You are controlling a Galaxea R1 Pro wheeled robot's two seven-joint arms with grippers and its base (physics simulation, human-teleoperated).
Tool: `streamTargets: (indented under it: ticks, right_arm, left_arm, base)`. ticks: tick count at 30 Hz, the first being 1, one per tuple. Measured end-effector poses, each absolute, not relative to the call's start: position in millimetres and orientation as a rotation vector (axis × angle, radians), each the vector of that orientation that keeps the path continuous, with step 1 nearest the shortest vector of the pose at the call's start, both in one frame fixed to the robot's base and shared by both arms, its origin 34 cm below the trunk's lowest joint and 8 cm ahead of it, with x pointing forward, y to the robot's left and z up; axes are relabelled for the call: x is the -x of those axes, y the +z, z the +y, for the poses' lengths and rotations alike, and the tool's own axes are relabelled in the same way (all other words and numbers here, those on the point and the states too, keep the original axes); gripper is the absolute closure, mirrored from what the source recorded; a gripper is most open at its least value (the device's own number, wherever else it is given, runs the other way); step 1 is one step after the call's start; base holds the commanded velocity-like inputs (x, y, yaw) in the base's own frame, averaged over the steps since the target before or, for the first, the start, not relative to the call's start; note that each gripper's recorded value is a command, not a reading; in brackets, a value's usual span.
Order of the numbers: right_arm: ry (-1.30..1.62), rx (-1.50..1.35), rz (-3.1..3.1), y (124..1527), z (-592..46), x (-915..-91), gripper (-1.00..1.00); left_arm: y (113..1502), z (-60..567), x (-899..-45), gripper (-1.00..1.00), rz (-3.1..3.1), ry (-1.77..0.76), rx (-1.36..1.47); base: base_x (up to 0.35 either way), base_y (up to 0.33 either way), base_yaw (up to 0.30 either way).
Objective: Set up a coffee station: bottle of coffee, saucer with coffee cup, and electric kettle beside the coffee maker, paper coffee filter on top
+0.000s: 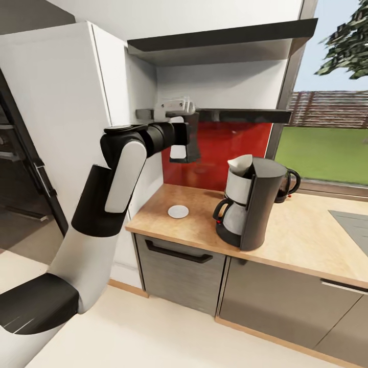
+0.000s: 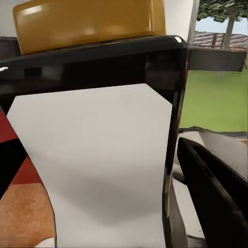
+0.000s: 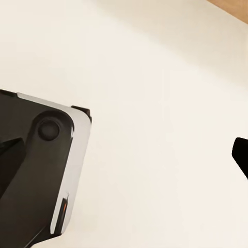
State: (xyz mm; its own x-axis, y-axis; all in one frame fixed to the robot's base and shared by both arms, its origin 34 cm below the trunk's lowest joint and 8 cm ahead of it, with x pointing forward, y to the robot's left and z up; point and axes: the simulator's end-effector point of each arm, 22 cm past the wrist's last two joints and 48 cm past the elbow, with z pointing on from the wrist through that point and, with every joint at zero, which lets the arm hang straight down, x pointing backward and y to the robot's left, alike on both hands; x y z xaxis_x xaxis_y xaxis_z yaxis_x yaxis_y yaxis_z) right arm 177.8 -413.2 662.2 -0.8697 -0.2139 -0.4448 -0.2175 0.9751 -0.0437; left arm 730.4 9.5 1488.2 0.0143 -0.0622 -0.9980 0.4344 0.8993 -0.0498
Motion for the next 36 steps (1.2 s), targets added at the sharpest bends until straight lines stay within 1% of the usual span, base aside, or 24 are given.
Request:
streamTargets:
  ticks: [7, 13, 19, 23, 31, 36]
  right_arm:
    - [0.011, 0.307, 2.661, 657, -413, -181, -1.00]
    - [0.011, 0.307, 2.660, 653, -413, -182, -1.00]
    - [0.011, 0.307, 2.660, 653, -413, -182, -1.00]
    - [0.010, 0.307, 2.660, 653, -413, -182, -1.00]
    - [0.010, 0.306, 2.660, 653, -413, -183, -1.00]
    - [0.010, 0.307, 2.660, 653, -413, -183, -1.00]
  left_arm:
    - [1416, -3, -733, 1.00, 1.565, -0.432, -0.321]
    - [1403, -10, -729, 1.00, 1.546, -0.493, -0.395]
    - [1402, -11, -728, 1.00, 1.543, -0.501, -0.403]
    - [1402, -10, -729, 1.00, 1.545, -0.502, -0.402]
    - [1402, -11, -729, 1.00, 1.544, -0.503, -0.402]
    - [1402, -10, -729, 1.00, 1.544, -0.501, -0.401]
  base:
    - [0.000, 0.000, 0.000]
    - [0.000, 0.000, 0.000]
    - [0.004, -0.002, 0.000]
    - [0.103, -0.148, 0.000]
    - [0.016, -0.027, 0.192]
    - [0.001, -0.193, 0.101]
